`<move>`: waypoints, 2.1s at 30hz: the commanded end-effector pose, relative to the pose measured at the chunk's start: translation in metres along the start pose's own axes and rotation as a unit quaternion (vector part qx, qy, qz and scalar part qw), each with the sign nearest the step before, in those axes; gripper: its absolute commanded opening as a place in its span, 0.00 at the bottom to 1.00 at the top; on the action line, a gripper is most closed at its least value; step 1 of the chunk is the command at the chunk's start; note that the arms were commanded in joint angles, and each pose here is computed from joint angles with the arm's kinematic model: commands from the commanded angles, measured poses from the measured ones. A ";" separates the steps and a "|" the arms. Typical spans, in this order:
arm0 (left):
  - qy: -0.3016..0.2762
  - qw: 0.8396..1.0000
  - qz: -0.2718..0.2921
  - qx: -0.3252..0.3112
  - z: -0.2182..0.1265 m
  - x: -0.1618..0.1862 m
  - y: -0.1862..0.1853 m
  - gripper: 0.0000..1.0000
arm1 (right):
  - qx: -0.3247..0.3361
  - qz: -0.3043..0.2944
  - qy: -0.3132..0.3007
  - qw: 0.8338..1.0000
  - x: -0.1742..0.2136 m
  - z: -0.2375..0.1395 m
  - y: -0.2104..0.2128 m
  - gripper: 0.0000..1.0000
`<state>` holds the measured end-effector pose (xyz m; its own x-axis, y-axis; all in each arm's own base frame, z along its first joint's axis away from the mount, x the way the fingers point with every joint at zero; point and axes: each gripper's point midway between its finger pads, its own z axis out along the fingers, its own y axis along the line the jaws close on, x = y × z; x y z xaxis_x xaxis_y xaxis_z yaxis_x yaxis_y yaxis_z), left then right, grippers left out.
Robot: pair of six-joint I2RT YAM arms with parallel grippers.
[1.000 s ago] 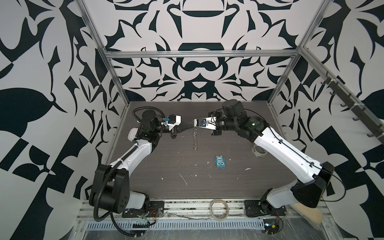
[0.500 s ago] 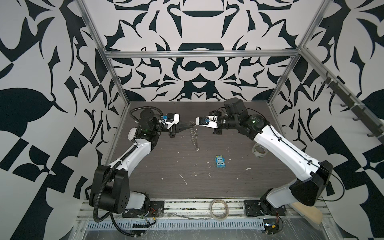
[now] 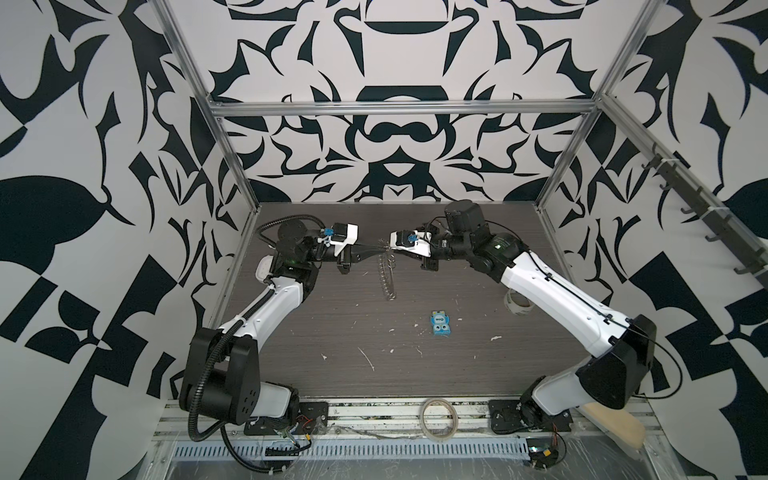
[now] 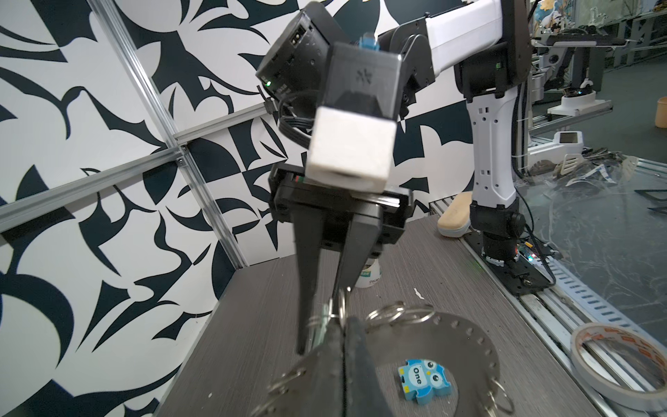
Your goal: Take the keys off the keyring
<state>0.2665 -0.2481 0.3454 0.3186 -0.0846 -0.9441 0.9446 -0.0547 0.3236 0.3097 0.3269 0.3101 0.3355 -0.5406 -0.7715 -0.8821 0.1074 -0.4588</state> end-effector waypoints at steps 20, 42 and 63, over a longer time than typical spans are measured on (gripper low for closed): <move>-0.011 1.000 0.024 -0.012 0.001 -0.010 0.006 0.00 | -0.002 0.105 -0.163 0.981 -0.053 -0.048 -0.026 0.19; -0.009 1.000 0.022 0.000 0.002 -0.009 0.005 0.00 | -0.100 0.103 -0.148 0.979 -0.067 -0.044 0.002 0.24; -0.008 1.000 0.018 0.005 0.001 -0.010 0.003 0.00 | -0.115 0.122 -0.125 0.978 -0.056 -0.031 0.007 0.30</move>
<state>0.2694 -0.2489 0.3460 0.3152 -0.0916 -0.9446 0.9461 -0.0485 0.3203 0.2801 0.3293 0.3498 0.1327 -0.3241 -0.9367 -0.9885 0.0263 -0.1491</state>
